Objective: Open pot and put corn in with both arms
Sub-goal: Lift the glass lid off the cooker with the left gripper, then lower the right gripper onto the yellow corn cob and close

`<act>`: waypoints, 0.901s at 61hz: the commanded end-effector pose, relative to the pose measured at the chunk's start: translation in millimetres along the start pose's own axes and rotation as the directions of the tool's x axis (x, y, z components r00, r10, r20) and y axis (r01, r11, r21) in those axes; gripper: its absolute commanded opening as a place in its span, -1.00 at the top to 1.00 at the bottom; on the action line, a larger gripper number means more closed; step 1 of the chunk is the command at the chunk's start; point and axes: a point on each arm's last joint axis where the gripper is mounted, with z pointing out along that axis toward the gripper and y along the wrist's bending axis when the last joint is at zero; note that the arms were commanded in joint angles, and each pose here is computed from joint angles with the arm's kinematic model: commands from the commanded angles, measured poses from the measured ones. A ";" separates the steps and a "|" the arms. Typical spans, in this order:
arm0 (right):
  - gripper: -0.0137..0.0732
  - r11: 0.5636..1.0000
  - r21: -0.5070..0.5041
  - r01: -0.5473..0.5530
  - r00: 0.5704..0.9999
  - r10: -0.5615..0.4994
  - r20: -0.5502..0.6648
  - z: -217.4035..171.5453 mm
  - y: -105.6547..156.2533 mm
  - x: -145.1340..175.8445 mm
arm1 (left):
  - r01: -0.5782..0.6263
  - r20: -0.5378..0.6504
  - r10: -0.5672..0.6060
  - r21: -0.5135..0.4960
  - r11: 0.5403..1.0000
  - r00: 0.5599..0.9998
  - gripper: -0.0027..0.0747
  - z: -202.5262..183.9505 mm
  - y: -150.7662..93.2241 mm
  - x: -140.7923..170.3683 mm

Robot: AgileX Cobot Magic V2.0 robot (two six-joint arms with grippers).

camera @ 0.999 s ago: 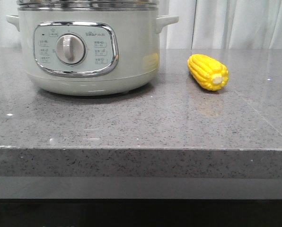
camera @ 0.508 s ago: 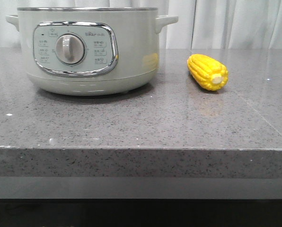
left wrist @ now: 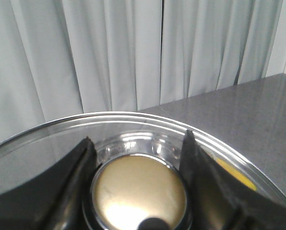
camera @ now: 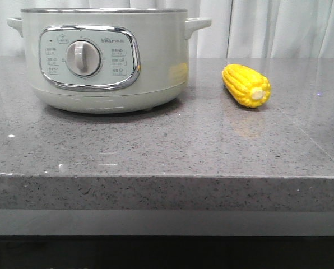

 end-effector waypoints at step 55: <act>-0.63 0.997 0.080 -0.004 0.949 0.029 -0.313 180.5 -13.7 -62.7 | 0.051 0.003 -0.051 -0.206 0.977 0.999 0.42 -79.0 16.4 35.4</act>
